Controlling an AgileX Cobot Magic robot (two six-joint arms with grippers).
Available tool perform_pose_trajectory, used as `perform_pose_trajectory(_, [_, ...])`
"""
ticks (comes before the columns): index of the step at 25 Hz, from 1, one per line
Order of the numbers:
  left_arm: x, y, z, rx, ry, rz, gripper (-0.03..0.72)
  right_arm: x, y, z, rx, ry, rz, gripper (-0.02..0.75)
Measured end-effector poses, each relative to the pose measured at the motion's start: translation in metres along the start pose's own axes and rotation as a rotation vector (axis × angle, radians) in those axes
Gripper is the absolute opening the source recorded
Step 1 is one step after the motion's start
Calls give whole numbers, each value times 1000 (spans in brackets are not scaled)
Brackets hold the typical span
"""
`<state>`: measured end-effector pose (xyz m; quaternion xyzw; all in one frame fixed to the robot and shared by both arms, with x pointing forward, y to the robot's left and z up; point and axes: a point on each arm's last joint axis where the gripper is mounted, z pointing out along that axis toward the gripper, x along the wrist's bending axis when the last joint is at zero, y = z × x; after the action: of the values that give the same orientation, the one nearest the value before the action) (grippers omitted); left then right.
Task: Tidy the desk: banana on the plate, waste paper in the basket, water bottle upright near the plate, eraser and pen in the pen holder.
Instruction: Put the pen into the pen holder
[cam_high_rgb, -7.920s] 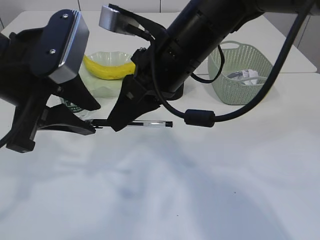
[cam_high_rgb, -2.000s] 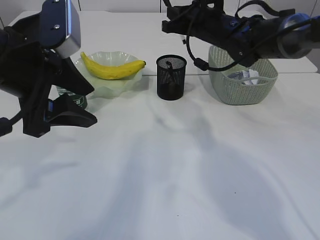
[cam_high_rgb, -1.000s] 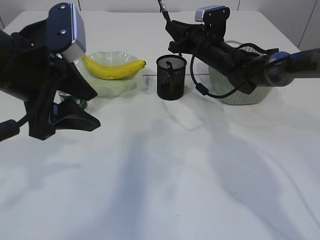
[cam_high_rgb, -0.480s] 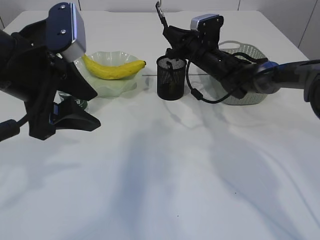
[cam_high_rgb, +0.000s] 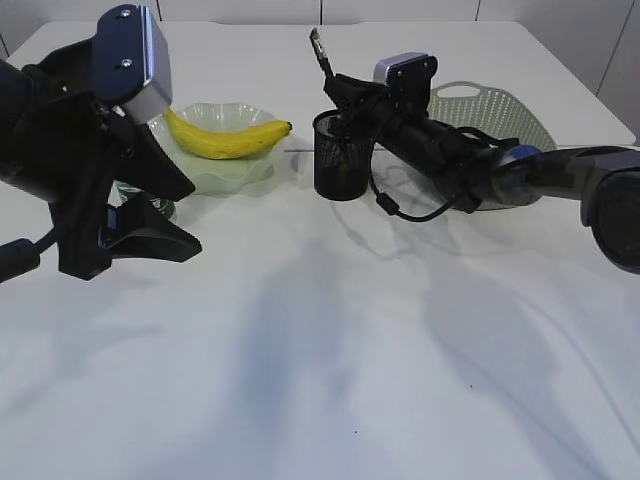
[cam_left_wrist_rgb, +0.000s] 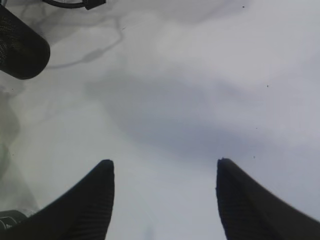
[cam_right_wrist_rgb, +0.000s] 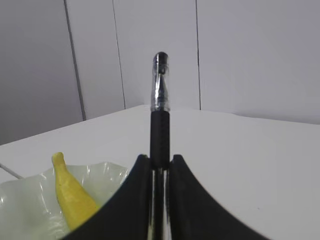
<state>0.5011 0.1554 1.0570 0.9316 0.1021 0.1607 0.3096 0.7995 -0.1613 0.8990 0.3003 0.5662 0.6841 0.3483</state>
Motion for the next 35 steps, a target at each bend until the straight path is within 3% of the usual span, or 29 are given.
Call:
perform_pose_trajectory(16, [0,0,0,0,0,0,460,0,0,1,3,4,-10,48])
perform_pose_trajectory(35, [0,0,0,-1,4,0,456,-6,0,-2,15,10,-33,137])
